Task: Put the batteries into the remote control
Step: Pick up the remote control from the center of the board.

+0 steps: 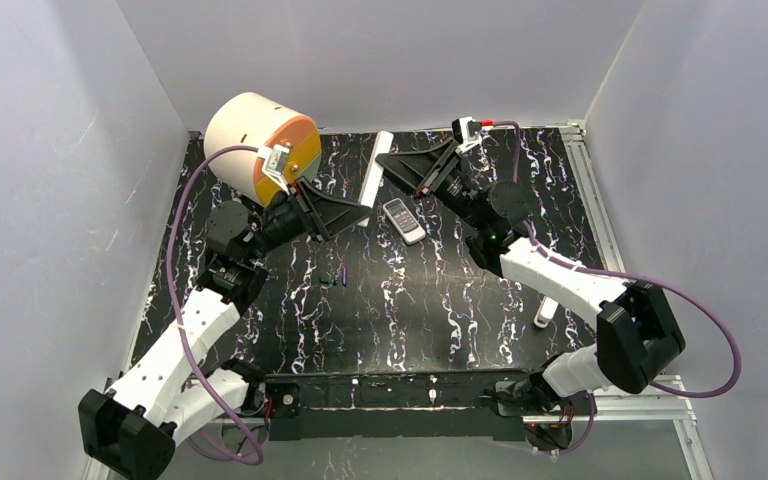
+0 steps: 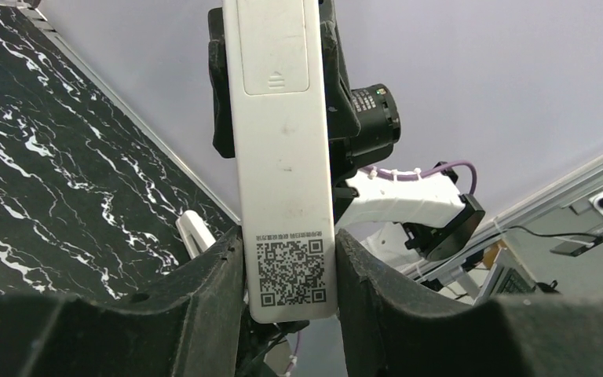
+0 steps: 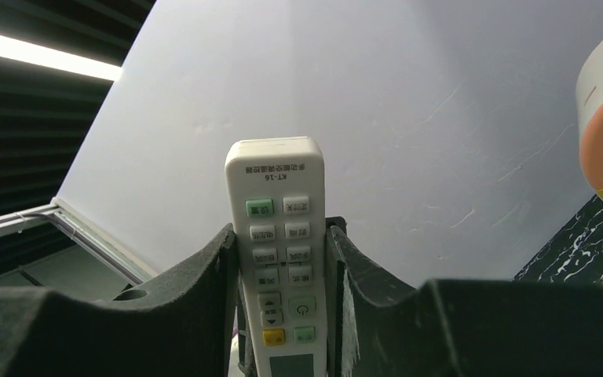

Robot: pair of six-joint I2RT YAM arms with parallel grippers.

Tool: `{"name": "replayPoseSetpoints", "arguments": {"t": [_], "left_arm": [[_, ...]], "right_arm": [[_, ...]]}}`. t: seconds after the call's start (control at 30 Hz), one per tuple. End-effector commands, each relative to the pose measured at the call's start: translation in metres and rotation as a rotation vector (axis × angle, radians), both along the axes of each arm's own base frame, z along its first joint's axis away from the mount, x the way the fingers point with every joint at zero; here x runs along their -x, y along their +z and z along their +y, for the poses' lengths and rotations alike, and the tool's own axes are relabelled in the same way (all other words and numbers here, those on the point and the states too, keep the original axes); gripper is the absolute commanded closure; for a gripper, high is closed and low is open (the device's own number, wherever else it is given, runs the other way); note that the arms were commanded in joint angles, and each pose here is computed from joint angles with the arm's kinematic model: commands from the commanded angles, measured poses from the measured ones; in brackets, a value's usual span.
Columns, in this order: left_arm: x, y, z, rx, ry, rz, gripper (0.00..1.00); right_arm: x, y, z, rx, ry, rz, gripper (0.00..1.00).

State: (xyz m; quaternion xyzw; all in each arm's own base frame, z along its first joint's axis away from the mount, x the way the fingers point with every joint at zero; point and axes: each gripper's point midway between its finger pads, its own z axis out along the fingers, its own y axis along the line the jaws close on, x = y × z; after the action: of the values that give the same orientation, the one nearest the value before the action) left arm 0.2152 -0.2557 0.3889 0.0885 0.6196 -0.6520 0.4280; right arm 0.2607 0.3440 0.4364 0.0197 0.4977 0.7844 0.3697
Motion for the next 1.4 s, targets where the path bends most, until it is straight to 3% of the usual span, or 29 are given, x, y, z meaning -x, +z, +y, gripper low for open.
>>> {"name": "replayPoseSetpoints", "arguments": {"t": [0.0,0.1,0.2,0.47,0.6,0.77,1.0,1.17,1.2,1.23,1.3,1.37], "left_arm": [[0.025,0.018,0.002,-0.039,-0.05,-0.282,1.0],[0.021,0.006,0.005,-0.15,-0.004,-0.409,1.0],[0.013,-0.01,0.009,-0.284,0.023,-0.48,1.0],[-0.009,-0.048,0.026,-0.64,0.047,-0.6,1.0],[-0.015,-0.057,0.037,-0.752,0.062,-0.686,1.0],[-0.01,-0.067,0.051,-0.894,0.016,-0.804,1.0],[0.0,-0.066,0.055,-0.912,0.0,-0.913,1.0],[-0.006,-0.059,0.06,-0.915,0.069,-0.892,1.0],[-0.01,-0.053,0.062,-0.89,0.122,-0.835,0.94],[-0.014,-0.046,0.063,-0.864,0.178,-0.801,0.8],[-0.016,-0.037,0.063,-0.803,0.233,-0.746,0.39],[-0.013,-0.026,0.057,-0.711,0.245,-0.68,0.22]], "right_arm": [[0.013,0.004,0.001,0.036,0.029,-0.01,0.49],[0.011,-0.005,0.004,0.174,-0.004,-0.029,0.28],[0.009,-0.014,0.002,0.324,-0.047,-0.044,0.17],[0.015,-0.035,0.002,0.616,-0.006,-0.026,0.12],[0.009,-0.059,-0.001,0.757,0.003,0.043,0.2],[0.025,-0.063,-0.005,0.854,0.085,-0.004,0.31],[0.033,-0.073,-0.01,0.915,0.144,-0.002,0.47],[0.035,-0.076,-0.007,0.907,0.172,-0.007,0.72],[0.035,-0.074,-0.006,0.891,0.167,-0.011,0.75],[0.035,-0.069,-0.005,0.865,0.158,-0.023,0.77],[0.034,-0.057,-0.005,0.79,0.122,-0.048,0.78],[0.033,-0.041,-0.005,0.688,0.078,-0.075,0.78]]}}
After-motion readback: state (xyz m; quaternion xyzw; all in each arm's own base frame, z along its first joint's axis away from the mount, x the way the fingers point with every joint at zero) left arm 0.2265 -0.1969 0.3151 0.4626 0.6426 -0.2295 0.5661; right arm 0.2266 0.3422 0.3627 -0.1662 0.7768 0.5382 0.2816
